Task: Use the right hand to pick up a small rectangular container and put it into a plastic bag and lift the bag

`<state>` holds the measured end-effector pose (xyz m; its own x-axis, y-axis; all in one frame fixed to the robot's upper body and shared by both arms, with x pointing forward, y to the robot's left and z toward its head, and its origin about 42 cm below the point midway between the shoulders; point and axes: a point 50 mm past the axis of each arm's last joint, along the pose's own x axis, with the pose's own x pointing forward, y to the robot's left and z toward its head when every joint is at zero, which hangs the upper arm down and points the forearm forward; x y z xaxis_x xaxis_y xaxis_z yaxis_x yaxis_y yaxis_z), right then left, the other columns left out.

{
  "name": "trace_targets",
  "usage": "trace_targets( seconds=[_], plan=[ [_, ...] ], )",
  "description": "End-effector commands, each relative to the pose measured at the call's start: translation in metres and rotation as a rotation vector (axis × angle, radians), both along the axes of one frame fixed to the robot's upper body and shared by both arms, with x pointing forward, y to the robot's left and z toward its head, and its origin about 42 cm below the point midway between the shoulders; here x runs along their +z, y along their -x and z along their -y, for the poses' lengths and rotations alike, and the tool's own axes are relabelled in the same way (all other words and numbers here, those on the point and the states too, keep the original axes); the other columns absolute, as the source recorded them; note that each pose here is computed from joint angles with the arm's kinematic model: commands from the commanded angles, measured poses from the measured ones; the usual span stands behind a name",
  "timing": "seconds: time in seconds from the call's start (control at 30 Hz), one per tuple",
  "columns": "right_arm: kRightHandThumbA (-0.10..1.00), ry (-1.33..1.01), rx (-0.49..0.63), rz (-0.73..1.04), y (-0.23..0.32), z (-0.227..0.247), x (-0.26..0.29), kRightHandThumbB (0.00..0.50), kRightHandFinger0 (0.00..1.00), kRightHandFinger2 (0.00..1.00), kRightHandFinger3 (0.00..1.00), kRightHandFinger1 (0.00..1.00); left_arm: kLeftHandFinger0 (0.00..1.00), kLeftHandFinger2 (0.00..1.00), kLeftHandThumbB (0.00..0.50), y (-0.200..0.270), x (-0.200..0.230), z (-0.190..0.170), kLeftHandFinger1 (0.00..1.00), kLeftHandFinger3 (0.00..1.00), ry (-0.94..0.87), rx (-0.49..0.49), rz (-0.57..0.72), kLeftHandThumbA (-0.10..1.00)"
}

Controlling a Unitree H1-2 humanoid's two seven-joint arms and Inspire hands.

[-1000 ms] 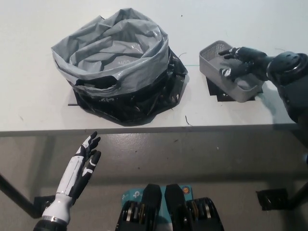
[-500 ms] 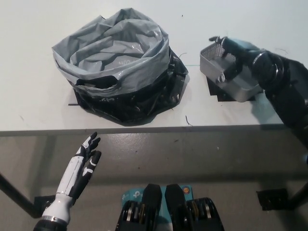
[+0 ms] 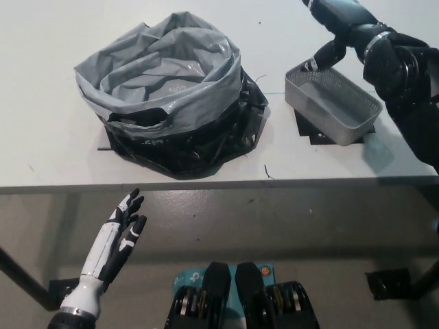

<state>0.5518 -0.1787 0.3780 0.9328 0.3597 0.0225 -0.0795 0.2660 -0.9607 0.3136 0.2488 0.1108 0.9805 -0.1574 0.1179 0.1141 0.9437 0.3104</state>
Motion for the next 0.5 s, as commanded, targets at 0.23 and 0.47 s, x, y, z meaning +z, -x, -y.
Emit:
trace_targets(
  seconds=[0.23,0.47],
  plan=[
    [1.00,-0.012,-0.186,-0.080,-0.015,0.013,-0.008,0.500,1.00,1.00,1.00,1.00,1.00,1.00,0.188,0.009,0.005,-0.005,1.00,1.00,-0.001,-0.007,0.031,0.89],
    [1.00,-0.108,-0.300,-0.250,-0.029,0.022,-0.047,0.500,1.00,1.00,1.00,1.00,1.00,1.00,0.196,0.009,0.006,-0.005,1.00,1.00,0.005,-0.003,0.029,0.85]
  ],
)
